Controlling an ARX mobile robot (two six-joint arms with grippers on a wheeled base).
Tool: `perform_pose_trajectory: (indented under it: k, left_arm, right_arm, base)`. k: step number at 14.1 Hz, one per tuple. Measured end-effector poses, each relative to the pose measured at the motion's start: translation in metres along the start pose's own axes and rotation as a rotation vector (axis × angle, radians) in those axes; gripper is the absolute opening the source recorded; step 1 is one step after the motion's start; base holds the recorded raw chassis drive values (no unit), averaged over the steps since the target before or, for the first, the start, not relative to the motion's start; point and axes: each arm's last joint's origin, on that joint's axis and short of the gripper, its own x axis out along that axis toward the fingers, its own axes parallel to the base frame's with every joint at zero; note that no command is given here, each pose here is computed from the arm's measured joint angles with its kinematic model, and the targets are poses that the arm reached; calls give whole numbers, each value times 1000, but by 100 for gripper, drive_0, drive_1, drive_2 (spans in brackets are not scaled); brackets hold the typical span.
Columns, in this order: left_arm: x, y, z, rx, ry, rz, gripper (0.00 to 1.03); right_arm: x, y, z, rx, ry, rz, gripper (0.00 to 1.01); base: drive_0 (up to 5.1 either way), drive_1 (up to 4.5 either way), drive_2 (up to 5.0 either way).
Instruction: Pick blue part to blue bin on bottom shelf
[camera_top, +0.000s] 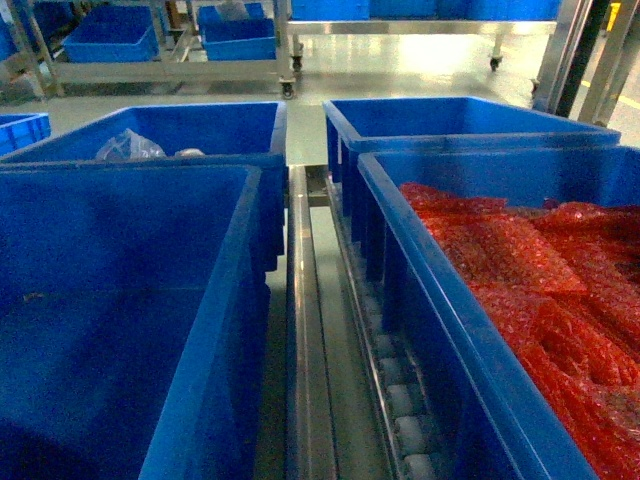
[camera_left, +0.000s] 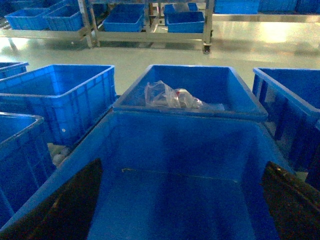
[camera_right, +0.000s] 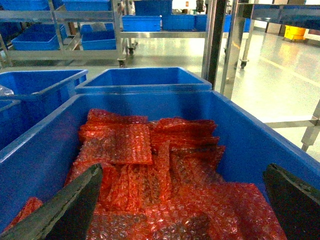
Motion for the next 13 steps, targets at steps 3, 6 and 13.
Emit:
perform_pose_trajectory:
  k: [3, 6, 13]
  left_arm:
    - [1, 7, 0, -42, -67, -113, 86]
    - [-1, 34, -25, -14, -72, -216, 49]
    - [-7, 64, -52, -15, -80, -226, 2]
  right_arm:
    - [0, 0, 0, 0, 0, 0, 98]
    - [0, 0, 0, 0, 0, 0, 98]
    - [0, 0, 0, 0, 0, 0, 98]
  base:
    - [0, 0, 0]
    - [0, 0, 0]
    - [0, 0, 0]
